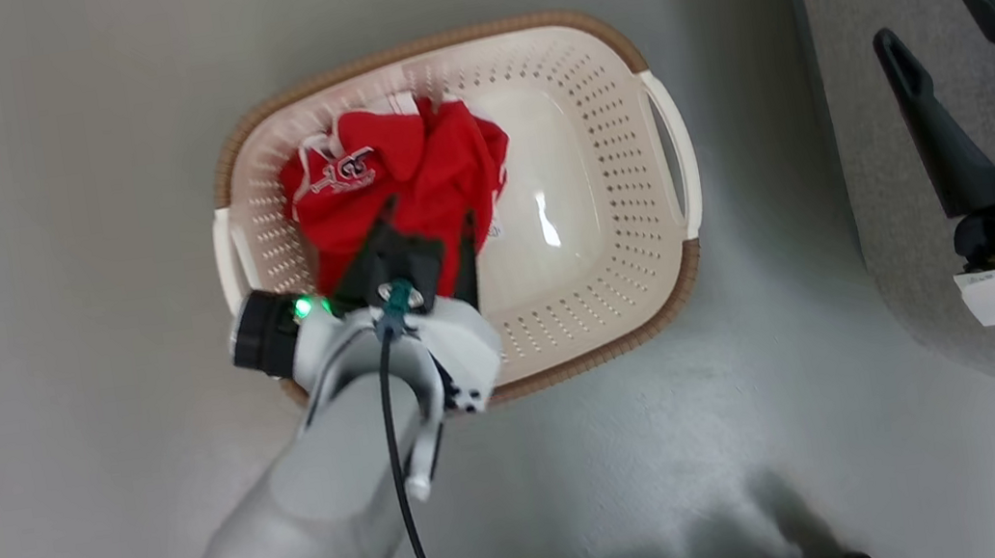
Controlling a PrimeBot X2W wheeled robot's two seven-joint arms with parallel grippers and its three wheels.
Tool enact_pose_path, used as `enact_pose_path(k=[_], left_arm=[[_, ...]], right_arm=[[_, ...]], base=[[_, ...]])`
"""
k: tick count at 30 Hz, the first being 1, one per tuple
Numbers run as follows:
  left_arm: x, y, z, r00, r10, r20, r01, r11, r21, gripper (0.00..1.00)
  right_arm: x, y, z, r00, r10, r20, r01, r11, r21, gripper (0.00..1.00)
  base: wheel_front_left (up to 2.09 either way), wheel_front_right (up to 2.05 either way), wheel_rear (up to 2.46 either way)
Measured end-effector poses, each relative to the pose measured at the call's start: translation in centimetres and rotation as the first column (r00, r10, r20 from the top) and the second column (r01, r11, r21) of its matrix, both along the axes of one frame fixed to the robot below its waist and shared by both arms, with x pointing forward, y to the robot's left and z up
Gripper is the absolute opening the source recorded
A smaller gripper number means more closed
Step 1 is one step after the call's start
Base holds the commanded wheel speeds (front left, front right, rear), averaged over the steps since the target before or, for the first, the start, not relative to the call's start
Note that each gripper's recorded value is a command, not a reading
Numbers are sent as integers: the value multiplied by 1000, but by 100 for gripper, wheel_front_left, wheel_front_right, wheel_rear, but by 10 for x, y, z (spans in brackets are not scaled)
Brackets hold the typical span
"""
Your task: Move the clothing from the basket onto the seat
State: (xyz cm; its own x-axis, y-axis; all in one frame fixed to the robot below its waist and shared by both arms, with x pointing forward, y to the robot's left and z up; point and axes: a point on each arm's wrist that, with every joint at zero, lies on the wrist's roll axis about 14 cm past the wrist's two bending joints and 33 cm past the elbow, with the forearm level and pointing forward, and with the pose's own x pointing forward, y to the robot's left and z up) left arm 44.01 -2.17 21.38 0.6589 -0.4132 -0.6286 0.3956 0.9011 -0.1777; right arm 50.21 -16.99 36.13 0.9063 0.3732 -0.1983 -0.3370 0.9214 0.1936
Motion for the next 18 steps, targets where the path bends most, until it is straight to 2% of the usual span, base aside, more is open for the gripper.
enact_pose_path(k=[10,18], left_arm=[[14,3,-64,994,-55,-89,68,987,143,100],[23,4,-95,988,-89,-124,116,966,232,100]], right_arm=[[4,3,-27,999,22,-36,-22,1000,3,100],[7,3,-41,998,27,-48,-27,1000,2,100]], base=[[0,0,0],[0,0,0]])
